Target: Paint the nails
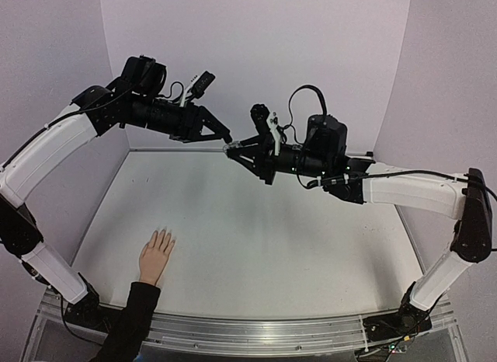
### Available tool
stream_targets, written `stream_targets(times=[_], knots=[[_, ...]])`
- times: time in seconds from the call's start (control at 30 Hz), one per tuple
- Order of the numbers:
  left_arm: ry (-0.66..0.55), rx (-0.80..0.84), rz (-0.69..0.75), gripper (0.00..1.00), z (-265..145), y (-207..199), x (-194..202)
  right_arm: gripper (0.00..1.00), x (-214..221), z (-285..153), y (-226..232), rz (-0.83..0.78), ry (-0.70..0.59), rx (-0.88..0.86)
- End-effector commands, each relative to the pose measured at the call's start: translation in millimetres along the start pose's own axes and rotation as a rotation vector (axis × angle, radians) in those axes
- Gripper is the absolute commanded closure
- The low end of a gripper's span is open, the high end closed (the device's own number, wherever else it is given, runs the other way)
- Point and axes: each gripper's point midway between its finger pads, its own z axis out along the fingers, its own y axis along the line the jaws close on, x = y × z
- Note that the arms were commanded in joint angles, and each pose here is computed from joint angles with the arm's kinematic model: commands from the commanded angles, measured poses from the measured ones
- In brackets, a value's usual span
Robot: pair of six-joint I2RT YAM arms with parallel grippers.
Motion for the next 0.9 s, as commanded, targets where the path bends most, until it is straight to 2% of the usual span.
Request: stream_targets(times=[0.0, 0.47, 0.63, 0.87], knots=[[-0.037, 0.007, 0.039, 0.64, -5.7, -7.3, -13.9, 1.00, -23.7, 1.1, -2.0, -0.022, -0.055, -0.009], [-0.034, 0.029, 0.039, 0.75, -1.4, -8.4, -14.9, 1.00, -21.4, 3.5, -4.9, -0.015, -0.047, 0.003], [-0.028, 0.034, 0.038, 0.70, 0.3, -7.8, -12.9, 1.00, -22.0, 4.2, -7.1, -0.013, -0.048, 0.013], [-0.029, 0.036, 0.043, 0.75, -0.5, -8.4, -12.4, 1.00, -21.7, 5.9, -7.3, -0.011, -0.047, 0.009]])
